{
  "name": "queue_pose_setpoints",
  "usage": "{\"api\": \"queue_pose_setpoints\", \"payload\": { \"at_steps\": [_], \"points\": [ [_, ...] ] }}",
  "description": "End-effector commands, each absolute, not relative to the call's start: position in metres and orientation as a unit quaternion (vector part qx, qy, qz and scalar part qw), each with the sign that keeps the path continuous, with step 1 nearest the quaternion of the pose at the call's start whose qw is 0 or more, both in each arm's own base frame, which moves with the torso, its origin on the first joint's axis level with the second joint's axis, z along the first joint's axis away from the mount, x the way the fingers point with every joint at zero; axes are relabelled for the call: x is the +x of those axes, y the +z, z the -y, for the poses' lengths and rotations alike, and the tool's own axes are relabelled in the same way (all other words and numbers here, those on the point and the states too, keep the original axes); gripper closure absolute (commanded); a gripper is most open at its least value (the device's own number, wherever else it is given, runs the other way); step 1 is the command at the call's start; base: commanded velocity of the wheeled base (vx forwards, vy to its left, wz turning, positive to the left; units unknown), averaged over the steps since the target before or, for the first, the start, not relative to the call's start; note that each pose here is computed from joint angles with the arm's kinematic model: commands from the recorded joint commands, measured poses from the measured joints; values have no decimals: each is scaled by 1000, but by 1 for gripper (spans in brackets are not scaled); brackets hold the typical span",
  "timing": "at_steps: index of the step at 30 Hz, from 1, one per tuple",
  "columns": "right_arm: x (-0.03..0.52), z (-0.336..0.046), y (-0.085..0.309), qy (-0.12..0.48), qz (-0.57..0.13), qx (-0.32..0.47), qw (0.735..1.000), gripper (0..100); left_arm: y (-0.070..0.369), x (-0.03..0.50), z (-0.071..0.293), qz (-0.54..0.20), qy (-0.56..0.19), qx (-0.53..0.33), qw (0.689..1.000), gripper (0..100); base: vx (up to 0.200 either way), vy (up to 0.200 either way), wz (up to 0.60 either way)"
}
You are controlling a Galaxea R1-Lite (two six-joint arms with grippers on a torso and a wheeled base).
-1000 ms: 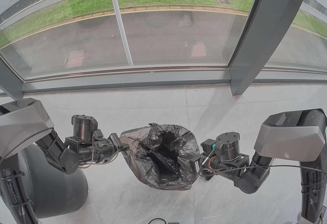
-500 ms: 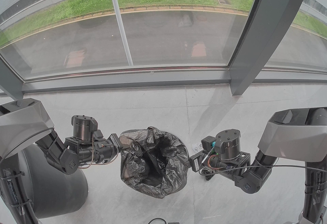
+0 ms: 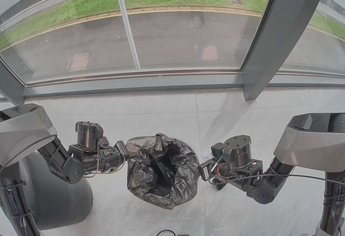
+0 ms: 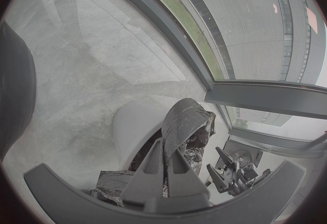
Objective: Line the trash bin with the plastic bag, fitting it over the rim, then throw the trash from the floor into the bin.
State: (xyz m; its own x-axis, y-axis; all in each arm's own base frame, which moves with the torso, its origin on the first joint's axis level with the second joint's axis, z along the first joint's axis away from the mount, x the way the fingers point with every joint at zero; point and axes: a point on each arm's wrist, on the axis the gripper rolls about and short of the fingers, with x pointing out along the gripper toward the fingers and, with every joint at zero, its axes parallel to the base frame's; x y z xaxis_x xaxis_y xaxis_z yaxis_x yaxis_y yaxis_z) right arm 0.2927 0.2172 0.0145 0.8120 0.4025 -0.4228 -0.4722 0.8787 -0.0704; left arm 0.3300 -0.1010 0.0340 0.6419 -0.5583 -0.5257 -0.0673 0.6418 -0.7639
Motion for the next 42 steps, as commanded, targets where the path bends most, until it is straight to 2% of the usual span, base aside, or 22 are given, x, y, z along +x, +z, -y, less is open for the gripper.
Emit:
{"api": "queue_pose_setpoints", "payload": {
  "at_steps": [1, 12, 18, 29, 42],
  "points": [
    [277, -227, 24, 264, -203, -73, 940, 0, 34, 330, 101, -395, -150, -396, 815, 100, 0, 0, 0],
    [281, -238, 9, 286, -262, -45, 921, 0, 33, 330, 101, -395, -148, -395, 816, 100, 0, 0, 0],
    [290, -243, 12, 258, -243, -54, 934, 0, 33, 331, 101, -395, -147, -395, 816, 100, 0, 0, 0],
    [280, -252, 5, 279, -265, -61, 921, 0, 33, 331, 101, -395, -147, -395, 816, 100, 0, 0, 0],
    [289, -261, -9, 280, -268, -62, 920, 0, 32, 331, 101, -395, -146, -395, 816, 100, 0, 0, 0]
  ]
}}
